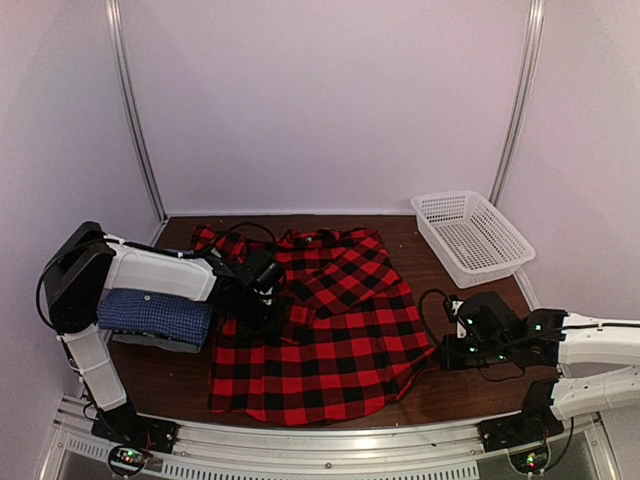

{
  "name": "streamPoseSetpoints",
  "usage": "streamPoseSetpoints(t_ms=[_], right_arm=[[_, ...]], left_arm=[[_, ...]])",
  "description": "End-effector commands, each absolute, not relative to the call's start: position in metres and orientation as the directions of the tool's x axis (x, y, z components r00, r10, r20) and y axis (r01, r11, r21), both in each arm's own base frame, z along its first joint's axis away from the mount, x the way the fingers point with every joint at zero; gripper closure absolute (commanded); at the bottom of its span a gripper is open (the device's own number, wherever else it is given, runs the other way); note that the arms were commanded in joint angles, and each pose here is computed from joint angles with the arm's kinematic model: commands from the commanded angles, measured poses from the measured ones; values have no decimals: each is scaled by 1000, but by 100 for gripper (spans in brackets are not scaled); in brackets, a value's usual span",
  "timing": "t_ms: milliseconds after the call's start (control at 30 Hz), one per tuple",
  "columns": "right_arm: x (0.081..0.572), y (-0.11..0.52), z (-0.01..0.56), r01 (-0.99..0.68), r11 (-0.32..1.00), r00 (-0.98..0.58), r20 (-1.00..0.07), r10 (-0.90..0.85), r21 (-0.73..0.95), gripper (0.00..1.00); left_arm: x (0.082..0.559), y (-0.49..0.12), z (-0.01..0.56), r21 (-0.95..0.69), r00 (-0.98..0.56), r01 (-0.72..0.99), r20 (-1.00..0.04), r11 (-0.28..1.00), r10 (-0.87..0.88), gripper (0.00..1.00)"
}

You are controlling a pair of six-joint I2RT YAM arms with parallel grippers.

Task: Fold and stack the long sleeve shirts
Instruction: Pick up the flattened shirt from the center of the board.

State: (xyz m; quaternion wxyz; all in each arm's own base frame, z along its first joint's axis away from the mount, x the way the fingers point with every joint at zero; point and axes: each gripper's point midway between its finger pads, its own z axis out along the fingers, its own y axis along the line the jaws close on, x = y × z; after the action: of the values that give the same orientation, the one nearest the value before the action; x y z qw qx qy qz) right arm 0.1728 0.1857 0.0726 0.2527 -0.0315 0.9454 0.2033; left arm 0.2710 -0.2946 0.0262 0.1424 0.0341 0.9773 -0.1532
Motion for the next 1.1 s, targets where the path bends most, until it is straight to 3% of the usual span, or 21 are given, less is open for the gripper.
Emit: streamPoseSetpoints(t_ms=[0, 167, 400, 700, 1067], right_arm=[[174, 186, 70, -150, 913, -867, -494, 63, 379, 100], [172, 186, 65, -136, 916, -876, -478, 67, 378, 100], [167, 178, 52, -83, 927, -893, -440, 94, 367, 100], [168, 170, 52, -20, 936, -887, -438, 145, 351, 100], [175, 194, 92, -61, 948, -844, -523, 118, 313, 100]], left_arm=[[287, -316, 60, -361, -937, 162, -349, 918, 28, 86], [308, -332, 112, -381, -900, 222, -434, 898, 38, 100], [369, -333, 208, -420, -808, 299, -590, 857, -7, 100], [457, -324, 357, -437, -582, 459, -806, 774, -110, 100], [506, -307, 385, -472, -522, 536, -837, 700, -165, 100]])
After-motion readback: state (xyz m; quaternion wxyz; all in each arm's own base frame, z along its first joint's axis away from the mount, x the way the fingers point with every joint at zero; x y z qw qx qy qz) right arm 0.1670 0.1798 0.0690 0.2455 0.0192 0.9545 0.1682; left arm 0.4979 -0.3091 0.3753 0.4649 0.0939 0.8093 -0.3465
